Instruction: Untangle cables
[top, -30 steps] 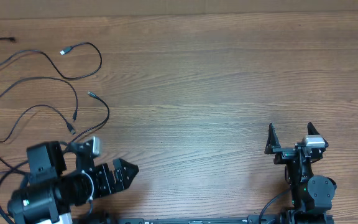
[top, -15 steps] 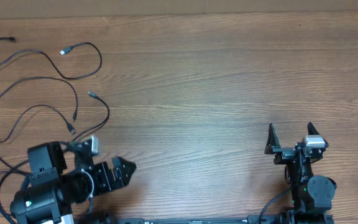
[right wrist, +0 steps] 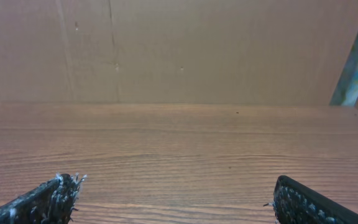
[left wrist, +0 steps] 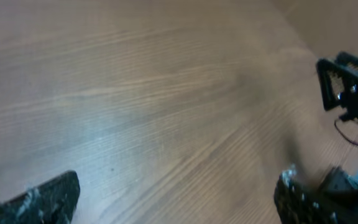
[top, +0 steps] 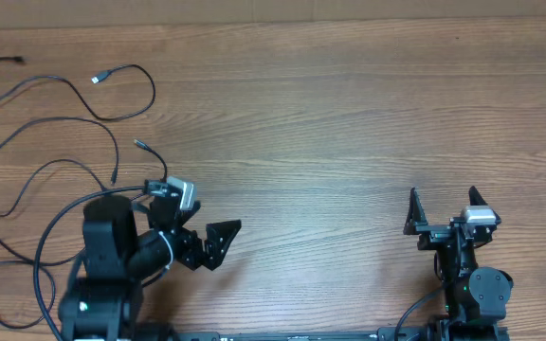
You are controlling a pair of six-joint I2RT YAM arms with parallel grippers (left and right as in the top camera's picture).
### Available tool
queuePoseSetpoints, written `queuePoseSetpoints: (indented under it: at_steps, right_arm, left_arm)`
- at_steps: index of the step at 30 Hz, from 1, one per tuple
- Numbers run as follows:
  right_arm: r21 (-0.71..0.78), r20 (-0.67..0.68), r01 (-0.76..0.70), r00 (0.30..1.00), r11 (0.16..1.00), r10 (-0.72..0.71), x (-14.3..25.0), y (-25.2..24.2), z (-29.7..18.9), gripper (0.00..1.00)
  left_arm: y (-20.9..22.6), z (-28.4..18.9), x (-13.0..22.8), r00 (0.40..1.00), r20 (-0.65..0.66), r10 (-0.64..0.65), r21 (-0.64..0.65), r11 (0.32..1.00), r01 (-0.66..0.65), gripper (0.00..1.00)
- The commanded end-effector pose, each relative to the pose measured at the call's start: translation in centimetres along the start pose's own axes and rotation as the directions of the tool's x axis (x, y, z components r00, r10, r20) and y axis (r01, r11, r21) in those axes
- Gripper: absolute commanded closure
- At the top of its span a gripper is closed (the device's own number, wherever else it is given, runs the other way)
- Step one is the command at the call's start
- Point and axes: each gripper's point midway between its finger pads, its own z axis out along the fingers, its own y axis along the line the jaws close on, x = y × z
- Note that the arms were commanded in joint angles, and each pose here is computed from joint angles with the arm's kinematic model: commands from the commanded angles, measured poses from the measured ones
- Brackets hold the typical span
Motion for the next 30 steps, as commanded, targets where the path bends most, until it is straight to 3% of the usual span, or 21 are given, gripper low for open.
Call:
queuePoseSetpoints:
  at_steps: [1, 10, 21, 30]
  right_arm:
    - [0.0, 0.004, -0.003, 1.0, 1.0, 0.003, 0.2, 0.0, 0.0, 0.0]
    - [0.0, 0.004, -0.003, 1.0, 1.0, 0.003, 0.2, 0.0, 0.0, 0.0]
    - [0.0, 0.004, -0.003, 1.0, 1.0, 0.003, 0.2, 0.0, 0.0, 0.0]
    - [0.0, 0.004, -0.003, 1.0, 1.0, 0.003, 0.2, 0.0, 0.0, 0.0]
  left_arm:
    - [-1.2, -0.5, 0.1, 0.99, 0.11, 0.091, 0.027, 0.995, -0.094, 0.0]
    - [-1.4, -3.4, -0.6, 0.928, 0.272, 0.255, -0.112, 0.966, -0.233, 0.01]
    - [-1.4, -4.9, -0.2, 0.876, 0.356, 0.325, -0.191, 0.943, -0.272, 0.0]
    - [2.1, -4.5, -0.1, 0.83, 0.414, 0.374, -0.343, 0.909, -0.238, 0.0]
